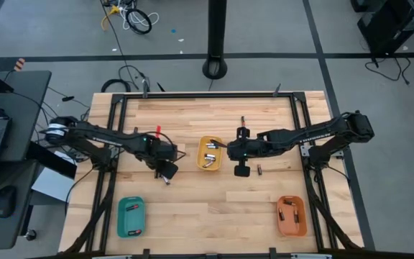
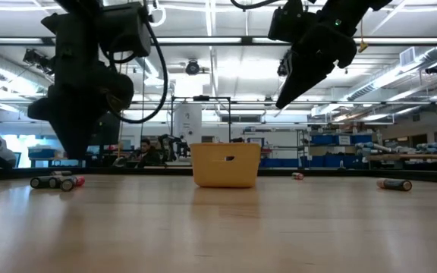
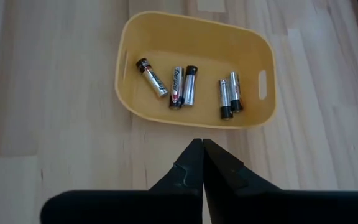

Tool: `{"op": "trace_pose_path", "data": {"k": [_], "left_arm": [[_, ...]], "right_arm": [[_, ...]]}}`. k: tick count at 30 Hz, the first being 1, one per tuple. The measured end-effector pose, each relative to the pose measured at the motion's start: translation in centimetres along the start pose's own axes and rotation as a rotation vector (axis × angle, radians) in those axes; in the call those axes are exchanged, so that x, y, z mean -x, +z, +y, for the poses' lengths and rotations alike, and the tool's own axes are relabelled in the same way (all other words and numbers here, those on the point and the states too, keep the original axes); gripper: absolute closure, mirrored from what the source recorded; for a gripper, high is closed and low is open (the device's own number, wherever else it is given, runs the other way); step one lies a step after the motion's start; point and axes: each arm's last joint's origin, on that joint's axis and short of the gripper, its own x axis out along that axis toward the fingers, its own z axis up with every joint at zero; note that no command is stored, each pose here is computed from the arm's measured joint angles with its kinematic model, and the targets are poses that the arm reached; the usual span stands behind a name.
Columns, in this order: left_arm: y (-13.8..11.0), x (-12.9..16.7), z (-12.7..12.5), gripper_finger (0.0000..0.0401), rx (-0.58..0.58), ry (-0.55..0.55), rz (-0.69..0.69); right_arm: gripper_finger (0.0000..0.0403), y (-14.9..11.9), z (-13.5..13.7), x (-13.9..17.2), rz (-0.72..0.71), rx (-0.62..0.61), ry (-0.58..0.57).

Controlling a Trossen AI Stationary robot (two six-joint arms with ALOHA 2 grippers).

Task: Sort batteries
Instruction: Put the red battery into the blue bin

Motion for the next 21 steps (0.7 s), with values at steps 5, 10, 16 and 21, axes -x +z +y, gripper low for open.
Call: {"op": "trace_pose_path", "data": {"k": [5, 10, 16, 21], "left_arm": [[0.2, -0.7, -0.1, 0.0302, 0.008, 0.040, -0.003], [0.3, -1.5, -0.1, 0.0296, -0.010, 0.071, 0.005], [0.5, -2.2, -0.3, 0.0295, -0.033, 0.084, 0.011], [0.6, -2.2, -0.4, 0.0295, -0.037, 0.069, -0.002]], "right_arm": [[0.0382, 0.0, 0.1, 0.0, 0.000, 0.001, 0.004], [0.0391, 0.0, 0.5, 0.1, -0.003, 0.013, 0.013], [0.0386, 0.0, 0.9, 0.2, -0.005, 0.027, 0.020], [0.0386, 0.0, 0.9, 0.2, -0.005, 0.029, 0.021]]}}
